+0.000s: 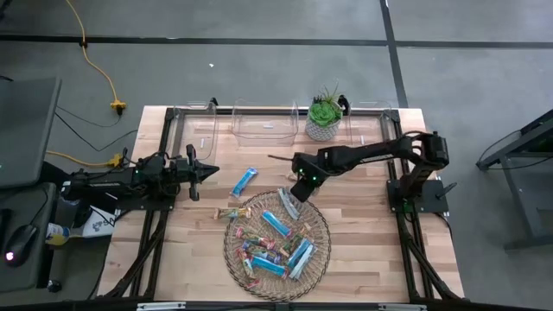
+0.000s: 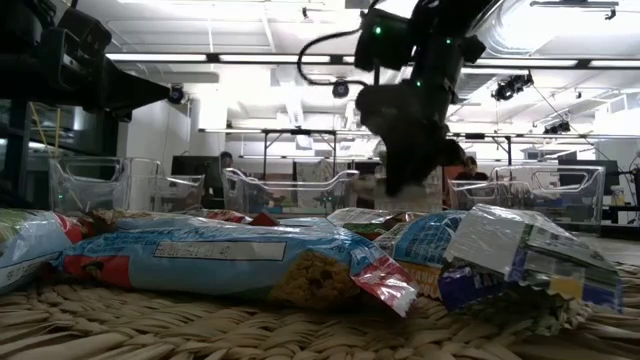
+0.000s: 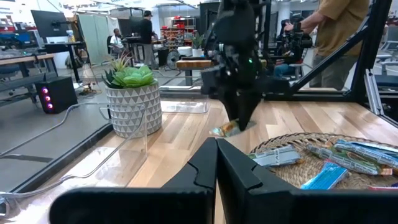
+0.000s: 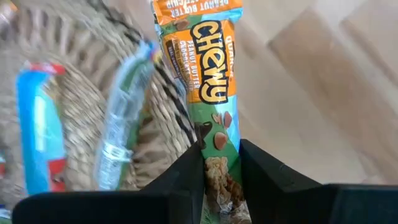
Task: Pick and place Granola Bars by type
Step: Put the yellow granola bar into the right transparent bin
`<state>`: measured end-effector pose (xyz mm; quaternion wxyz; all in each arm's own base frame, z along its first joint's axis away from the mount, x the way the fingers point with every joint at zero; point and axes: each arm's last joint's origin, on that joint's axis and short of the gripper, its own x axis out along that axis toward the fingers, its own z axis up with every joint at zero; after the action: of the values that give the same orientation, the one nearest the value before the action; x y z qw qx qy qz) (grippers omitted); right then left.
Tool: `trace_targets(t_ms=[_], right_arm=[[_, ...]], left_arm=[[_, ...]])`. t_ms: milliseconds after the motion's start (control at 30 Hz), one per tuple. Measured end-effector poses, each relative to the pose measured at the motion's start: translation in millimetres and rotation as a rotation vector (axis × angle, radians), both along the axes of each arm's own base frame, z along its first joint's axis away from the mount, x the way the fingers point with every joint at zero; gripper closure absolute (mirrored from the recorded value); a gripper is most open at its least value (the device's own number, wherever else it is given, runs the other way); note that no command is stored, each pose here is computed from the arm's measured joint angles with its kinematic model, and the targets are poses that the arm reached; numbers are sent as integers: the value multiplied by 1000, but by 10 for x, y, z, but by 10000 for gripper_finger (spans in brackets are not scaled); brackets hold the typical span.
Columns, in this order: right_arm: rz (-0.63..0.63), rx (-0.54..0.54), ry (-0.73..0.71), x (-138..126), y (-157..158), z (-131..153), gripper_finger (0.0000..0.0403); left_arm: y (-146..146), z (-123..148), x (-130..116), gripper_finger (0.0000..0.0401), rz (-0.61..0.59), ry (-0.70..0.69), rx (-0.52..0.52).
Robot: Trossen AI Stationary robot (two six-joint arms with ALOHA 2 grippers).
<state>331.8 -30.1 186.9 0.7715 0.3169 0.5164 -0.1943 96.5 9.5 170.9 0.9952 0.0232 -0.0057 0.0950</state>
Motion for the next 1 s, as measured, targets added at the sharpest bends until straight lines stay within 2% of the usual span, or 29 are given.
trace_targets(t_ms=[167,633,1000], right_arm=[[-4,-22,-122,4,-31,204,325],[69,-137,-626,21,-32,945,325],[133,-287,-954,-273,-2,1605,325]], left_arm=[[0,-1,0,398,0,1,0],[0,0,0,398,0,0,0],[0,-1,0,398,0,1,0]])
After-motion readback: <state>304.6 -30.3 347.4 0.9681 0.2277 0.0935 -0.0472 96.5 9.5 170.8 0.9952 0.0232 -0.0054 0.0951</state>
